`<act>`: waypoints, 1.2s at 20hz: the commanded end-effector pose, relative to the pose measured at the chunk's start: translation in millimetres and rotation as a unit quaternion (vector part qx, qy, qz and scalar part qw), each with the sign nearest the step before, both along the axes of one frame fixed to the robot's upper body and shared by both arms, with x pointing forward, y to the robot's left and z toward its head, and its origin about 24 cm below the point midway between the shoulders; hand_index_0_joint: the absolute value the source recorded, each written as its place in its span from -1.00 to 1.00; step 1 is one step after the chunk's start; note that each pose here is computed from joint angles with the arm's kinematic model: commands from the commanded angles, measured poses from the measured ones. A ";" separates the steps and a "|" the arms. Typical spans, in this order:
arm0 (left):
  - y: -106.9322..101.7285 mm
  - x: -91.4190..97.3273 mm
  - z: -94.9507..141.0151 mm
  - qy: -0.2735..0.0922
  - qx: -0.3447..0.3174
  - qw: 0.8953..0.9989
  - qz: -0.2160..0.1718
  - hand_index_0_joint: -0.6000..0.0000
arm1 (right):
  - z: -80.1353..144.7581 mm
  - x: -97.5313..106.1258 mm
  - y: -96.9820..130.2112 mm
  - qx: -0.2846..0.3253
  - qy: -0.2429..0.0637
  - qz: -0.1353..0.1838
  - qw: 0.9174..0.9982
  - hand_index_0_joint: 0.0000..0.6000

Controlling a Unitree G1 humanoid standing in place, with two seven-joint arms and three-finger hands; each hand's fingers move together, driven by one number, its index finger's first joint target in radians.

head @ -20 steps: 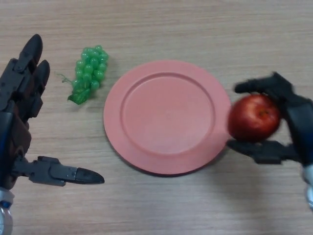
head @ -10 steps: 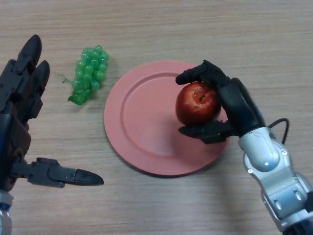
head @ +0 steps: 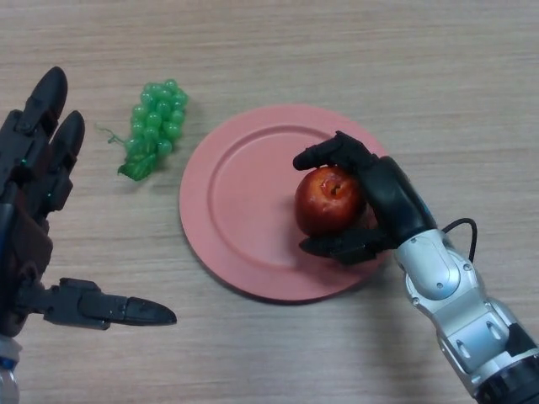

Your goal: Pick up the red apple and place it on the plate

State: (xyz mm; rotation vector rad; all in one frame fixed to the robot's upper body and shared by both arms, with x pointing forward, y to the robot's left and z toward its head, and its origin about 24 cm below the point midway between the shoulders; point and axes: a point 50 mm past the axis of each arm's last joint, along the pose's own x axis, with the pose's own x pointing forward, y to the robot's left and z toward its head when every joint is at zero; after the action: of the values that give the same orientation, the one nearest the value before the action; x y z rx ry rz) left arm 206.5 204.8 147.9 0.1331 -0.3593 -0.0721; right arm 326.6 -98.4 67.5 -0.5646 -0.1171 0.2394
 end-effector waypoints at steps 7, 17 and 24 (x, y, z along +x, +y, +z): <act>1.7 -13.1 31.9 -0.110 0.024 0.994 0.005 1.00 | 94.9 -4.6 -5.5 0.124 -0.138 0.015 0.982 -1.00; 7.6 -9.9 34.7 -0.116 0.033 0.993 0.017 1.00 | 119.1 -90.3 -53.1 0.264 -0.155 0.048 0.951 -1.00; 6.3 -10.2 35.8 -0.120 0.040 0.992 0.019 1.00 | 108.5 -112.4 -71.0 0.246 -0.177 0.007 0.953 -1.00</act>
State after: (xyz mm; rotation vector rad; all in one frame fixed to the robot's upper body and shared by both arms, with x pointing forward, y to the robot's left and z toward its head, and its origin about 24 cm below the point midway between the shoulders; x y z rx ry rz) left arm 207.5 209.4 155.6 0.1596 -0.3915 -0.0482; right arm 225.2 -167.6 143.7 -0.0881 -0.2789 0.1104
